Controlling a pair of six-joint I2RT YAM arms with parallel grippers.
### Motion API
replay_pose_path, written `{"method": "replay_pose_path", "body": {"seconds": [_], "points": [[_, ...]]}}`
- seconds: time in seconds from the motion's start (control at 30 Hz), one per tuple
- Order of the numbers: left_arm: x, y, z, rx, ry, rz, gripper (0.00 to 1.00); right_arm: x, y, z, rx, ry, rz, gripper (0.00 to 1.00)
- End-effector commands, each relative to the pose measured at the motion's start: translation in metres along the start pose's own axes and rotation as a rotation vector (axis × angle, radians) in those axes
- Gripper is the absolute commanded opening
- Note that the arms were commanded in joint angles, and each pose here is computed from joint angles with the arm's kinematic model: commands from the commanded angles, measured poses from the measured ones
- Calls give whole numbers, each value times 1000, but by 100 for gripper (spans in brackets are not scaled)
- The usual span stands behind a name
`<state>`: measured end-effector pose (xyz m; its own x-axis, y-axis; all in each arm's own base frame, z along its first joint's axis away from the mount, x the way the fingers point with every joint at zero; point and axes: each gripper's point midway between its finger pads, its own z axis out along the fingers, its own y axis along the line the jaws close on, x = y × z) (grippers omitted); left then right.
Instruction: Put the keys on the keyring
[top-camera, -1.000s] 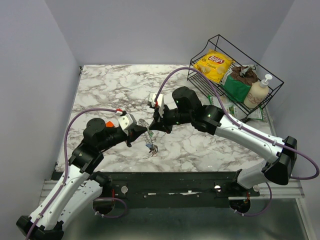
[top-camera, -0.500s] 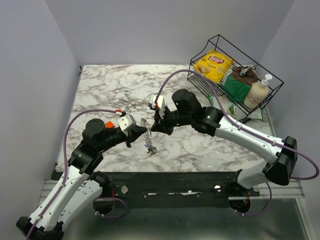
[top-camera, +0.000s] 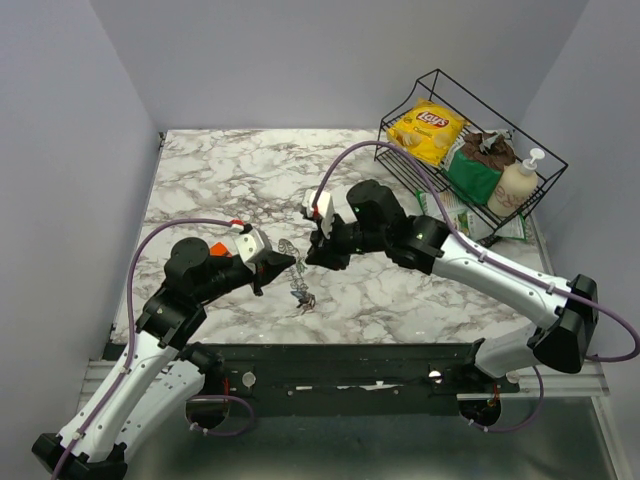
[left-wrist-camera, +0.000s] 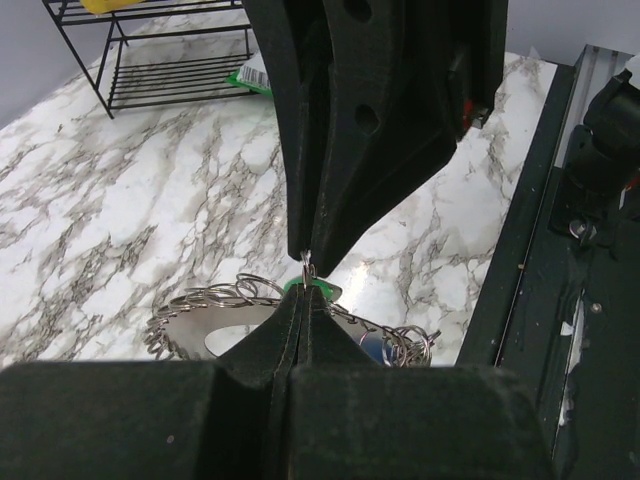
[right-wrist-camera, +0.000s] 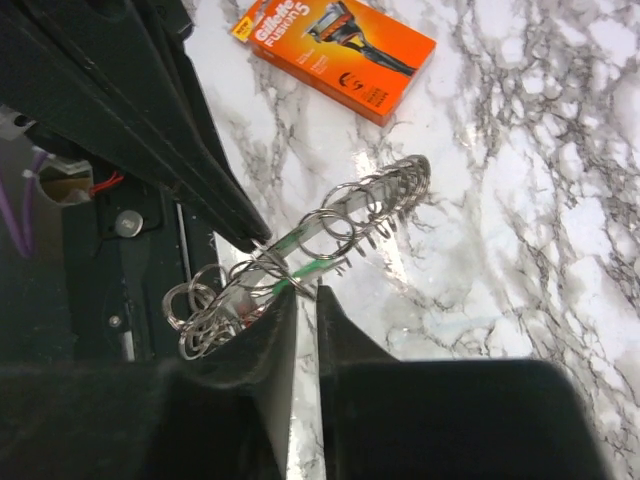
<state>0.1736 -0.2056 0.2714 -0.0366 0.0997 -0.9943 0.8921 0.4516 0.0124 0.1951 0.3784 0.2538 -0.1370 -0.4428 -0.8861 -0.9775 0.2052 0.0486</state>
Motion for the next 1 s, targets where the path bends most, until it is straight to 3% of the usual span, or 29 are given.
{"method": "replay_pose_path", "body": {"seconds": [0.0,0.17,0.2,0.33,0.5,0.87,0.97], "points": [[-19,-8,0,39,-71,38,0,0,-8,-14,66,-16,-28,41],[-19,-7,0,37,-69,37,0,-1,-6,-32,89,-69,-104,70],[-19,-8,0,39,-67,35,0,-3,-5,-35,92,-82,-117,79],[-19,-9,-1,47,-70,35,0,-11,2,-51,94,-170,-183,96],[-25,-16,-1,79,-93,34,0,-15,22,-61,-2,-239,-297,98],[-43,-48,-6,267,-138,22,0,-33,65,-83,-212,-356,-334,96],[-47,-50,-6,280,-146,20,0,-43,72,-87,-253,-373,-321,84]]}}
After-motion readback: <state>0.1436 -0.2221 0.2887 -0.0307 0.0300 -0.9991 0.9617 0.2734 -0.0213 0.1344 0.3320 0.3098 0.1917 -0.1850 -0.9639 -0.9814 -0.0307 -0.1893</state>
